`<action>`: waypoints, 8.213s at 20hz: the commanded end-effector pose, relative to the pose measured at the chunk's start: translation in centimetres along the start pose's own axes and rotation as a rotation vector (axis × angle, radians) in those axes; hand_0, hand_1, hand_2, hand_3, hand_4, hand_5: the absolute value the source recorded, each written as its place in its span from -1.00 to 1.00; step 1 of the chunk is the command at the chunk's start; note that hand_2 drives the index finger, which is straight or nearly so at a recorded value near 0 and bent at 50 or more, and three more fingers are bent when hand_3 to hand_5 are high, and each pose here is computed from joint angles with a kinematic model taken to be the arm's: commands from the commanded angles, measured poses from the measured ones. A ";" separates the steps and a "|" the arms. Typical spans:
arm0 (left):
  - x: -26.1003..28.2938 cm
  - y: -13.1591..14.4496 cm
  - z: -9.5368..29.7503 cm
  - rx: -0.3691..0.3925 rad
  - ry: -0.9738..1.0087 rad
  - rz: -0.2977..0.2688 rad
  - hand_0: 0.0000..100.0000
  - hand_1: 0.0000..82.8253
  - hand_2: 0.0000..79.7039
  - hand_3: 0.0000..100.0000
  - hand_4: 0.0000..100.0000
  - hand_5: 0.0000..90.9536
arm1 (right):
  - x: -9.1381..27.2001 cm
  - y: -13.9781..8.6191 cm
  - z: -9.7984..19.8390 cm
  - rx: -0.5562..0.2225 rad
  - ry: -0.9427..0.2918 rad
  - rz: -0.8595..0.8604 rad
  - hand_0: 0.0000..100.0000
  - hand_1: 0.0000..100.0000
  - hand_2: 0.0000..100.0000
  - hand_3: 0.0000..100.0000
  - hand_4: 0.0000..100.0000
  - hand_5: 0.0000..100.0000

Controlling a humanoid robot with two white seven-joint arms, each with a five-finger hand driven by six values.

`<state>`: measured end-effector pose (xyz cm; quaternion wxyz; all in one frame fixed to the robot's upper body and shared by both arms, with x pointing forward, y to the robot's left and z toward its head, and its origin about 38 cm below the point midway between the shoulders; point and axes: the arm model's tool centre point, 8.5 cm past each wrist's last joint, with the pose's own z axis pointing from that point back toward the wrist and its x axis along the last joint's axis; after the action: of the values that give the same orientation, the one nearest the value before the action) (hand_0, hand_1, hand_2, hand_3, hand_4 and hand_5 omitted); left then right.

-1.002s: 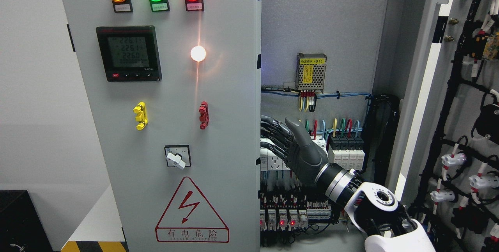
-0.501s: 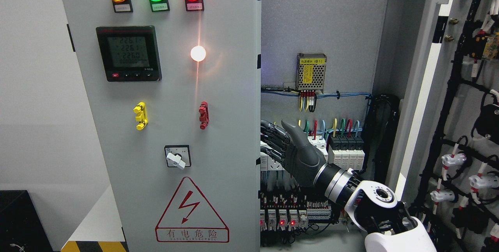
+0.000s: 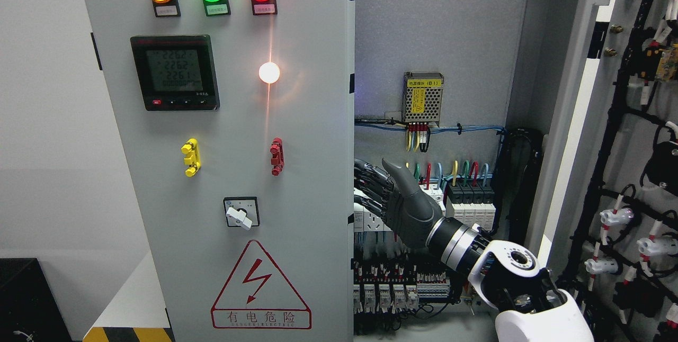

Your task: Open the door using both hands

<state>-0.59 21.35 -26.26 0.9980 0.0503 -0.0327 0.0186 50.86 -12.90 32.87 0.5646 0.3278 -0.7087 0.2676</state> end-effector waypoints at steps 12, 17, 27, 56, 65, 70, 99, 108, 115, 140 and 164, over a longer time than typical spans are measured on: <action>-0.8 0.0 0.1 0.000 0.012 0.000 -1.00 -1.00 -1.00 -1.00 -1.00 -1.00 | -0.1 -0.1 0.0 0.010 0.002 -0.007 -0.62 -1.00 -1.00 -1.00 -1.00 -1.00; -0.8 0.0 0.1 0.000 0.012 0.000 -1.00 -1.00 -1.00 -1.00 -1.00 -1.00 | -0.1 -0.1 0.0 0.012 -0.001 -0.011 -0.62 -1.00 -1.00 -1.00 -1.00 -1.00; -0.8 0.0 0.1 0.000 0.013 0.000 -1.00 -1.00 -1.00 -1.00 -1.00 -1.00 | 0.2 -0.3 -0.2 0.012 -0.001 -0.008 -0.62 -1.00 -1.00 -1.00 -1.00 -1.00; -0.8 0.0 0.1 0.000 0.013 0.000 -1.00 -1.00 -1.00 -1.00 -1.00 -1.00 | 0.0 -0.8 -0.7 0.067 0.022 -0.025 -0.62 -1.00 -1.00 -1.00 -1.00 -1.00; -0.8 0.0 0.1 0.000 0.013 0.000 -1.00 -1.00 -1.00 -1.00 -1.00 -1.00 | 0.2 -0.4 -0.7 0.111 0.019 -0.020 -0.62 -1.00 -1.00 -1.00 -1.00 -1.00; -0.8 0.0 0.1 0.000 0.012 0.000 -1.00 -1.00 -1.00 -1.00 -1.00 -1.00 | 0.4 -0.5 -0.7 0.114 0.017 -0.017 -0.62 -1.00 -1.00 -1.00 -1.00 -1.00; -0.8 0.0 0.1 0.000 0.012 0.000 -1.00 -1.00 -1.00 -1.00 -1.00 -1.00 | 1.0 -0.2 -0.7 0.153 0.009 -0.005 -0.62 -1.00 -1.00 -1.00 -1.00 -1.00; -0.8 0.0 0.1 0.000 0.012 0.000 -1.00 -1.00 -1.00 -1.00 -1.00 -1.00 | 0.8 -0.3 -0.7 0.149 0.014 -0.006 -0.62 -1.00 -1.00 -1.00 -1.00 -1.00; -0.8 0.0 0.1 0.000 0.013 0.000 -1.00 -1.00 -1.00 -1.00 -1.00 -1.00 | 0.8 0.3 -0.4 0.160 0.006 0.002 -0.62 -1.00 -1.00 -1.00 -1.00 -1.00; -0.8 0.0 0.1 0.000 0.012 0.000 -1.00 -1.00 -1.00 -1.00 -1.00 -1.00 | -0.8 4.3 1.9 0.242 0.020 0.060 -0.62 -1.00 -1.00 -1.00 -1.00 -1.00; -0.8 0.0 0.1 0.000 0.012 0.000 -1.00 -1.00 -1.00 -1.00 -1.00 -1.00 | -8.0 16.6 5.1 0.505 0.108 -0.012 -0.62 -1.00 -1.00 -1.00 -1.00 -1.00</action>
<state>-0.59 21.35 -26.26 0.9981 0.0500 -0.0322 0.0185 39.62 -7.33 24.41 0.5285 0.4236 -0.6099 0.4114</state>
